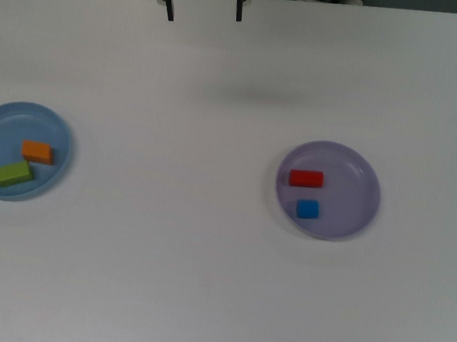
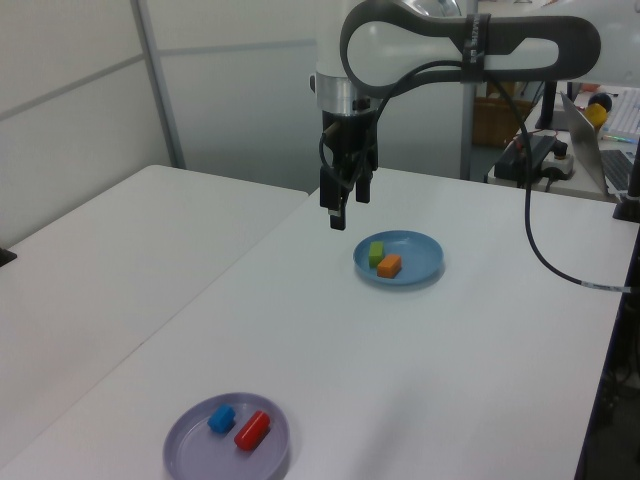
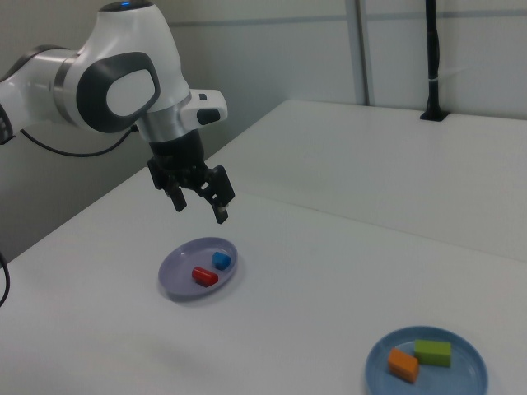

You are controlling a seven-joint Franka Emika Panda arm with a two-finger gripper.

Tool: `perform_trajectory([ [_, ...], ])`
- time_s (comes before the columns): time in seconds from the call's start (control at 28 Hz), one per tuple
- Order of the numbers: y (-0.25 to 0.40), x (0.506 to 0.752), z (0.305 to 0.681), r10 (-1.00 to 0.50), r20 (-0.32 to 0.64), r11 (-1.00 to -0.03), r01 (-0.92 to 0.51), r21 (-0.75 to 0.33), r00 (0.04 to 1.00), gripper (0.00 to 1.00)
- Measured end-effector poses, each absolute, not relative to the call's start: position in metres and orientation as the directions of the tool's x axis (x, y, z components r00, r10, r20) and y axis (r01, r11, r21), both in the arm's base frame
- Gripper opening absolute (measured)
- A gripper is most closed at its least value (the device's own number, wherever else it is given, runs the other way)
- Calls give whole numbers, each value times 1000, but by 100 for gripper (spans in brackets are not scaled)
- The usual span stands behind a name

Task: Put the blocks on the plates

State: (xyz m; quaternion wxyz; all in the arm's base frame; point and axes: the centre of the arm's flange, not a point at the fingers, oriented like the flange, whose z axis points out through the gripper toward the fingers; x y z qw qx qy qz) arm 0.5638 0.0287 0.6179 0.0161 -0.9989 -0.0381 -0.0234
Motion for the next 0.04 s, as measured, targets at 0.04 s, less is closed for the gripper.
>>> perform_trajectory([
  [0.04,29,564,618,75,48,-997,77,-30,996,100],
])
